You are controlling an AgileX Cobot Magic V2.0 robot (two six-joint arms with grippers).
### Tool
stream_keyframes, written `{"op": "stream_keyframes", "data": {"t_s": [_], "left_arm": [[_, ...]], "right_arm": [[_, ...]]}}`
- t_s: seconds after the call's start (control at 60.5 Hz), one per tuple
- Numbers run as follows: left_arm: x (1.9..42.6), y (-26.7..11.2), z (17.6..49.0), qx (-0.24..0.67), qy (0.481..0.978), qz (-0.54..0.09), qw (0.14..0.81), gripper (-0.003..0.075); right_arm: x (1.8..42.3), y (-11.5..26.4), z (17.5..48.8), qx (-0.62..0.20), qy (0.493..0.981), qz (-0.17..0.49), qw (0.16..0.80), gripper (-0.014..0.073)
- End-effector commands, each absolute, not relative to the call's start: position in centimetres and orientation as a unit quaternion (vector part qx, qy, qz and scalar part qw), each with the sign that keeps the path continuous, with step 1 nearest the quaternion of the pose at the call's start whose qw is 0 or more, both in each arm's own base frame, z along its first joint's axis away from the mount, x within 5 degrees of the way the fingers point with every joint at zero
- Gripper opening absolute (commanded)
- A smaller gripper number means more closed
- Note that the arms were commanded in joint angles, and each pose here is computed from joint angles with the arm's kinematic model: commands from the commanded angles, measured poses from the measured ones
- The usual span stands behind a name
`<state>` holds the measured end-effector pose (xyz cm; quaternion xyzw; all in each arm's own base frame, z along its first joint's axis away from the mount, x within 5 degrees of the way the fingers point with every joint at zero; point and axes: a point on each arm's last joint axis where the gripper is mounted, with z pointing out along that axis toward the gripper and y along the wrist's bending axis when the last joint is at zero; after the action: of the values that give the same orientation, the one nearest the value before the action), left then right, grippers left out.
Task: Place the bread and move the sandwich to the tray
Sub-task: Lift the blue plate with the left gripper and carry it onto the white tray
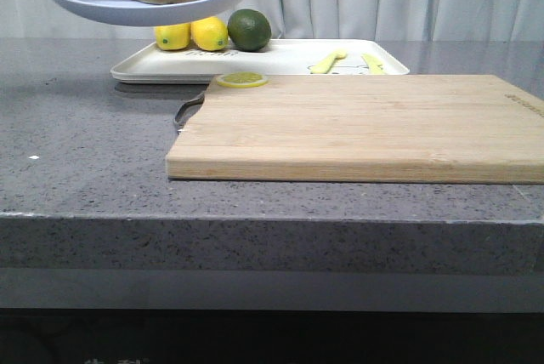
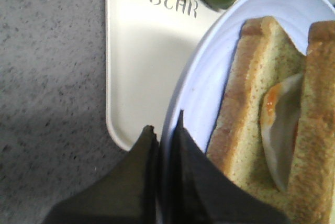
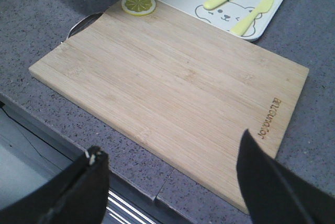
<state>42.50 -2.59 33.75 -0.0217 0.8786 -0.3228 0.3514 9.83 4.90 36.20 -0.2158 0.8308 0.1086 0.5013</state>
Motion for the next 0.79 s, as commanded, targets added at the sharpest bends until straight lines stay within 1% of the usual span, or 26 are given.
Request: {"op": "stream_keyframes", "data": {"t_s": [0.0,0.099,0.232,0.48,0.612,0.695,0.777], "left_arm": [[43.2,-3.7,37.7,-0.044,0.837,-0.372,0.398,-0.0018],[45.1,-4.3,36.7,-0.054,0.842,-0.372,0.387,-0.0018],[47.4,-4.9,35.4,-0.077,0.853,-0.353,0.376,-0.0017],[49.7,-6.4,33.1,-0.098,0.855,-0.371,0.35,-0.001],[50.0,-6.5,32.3,-0.103,0.857,-0.372,0.341,0.0074],[49.9,-6.6,32.2,-0.102,0.858,-0.373,0.339,0.0158],[49.9,-6.6,32.3,-0.101,0.858,-0.373,0.337,0.0269]], "right_arm": [[10.0,4.9,37.5,-0.209,0.808,0.112,0.539,0.053],[10.0,4.9,37.5,-0.209,0.808,0.112,0.539,0.053],[10.0,4.9,37.5,-0.209,0.808,0.112,0.539,0.053],[10.0,4.9,37.5,-0.209,0.808,0.112,0.539,0.053],[10.0,4.9,37.5,-0.209,0.808,0.112,0.539,0.053],[10.0,4.9,37.5,-0.209,0.808,0.112,0.539,0.053],[10.0,4.9,37.5,-0.209,0.808,0.112,0.539,0.053]]}}
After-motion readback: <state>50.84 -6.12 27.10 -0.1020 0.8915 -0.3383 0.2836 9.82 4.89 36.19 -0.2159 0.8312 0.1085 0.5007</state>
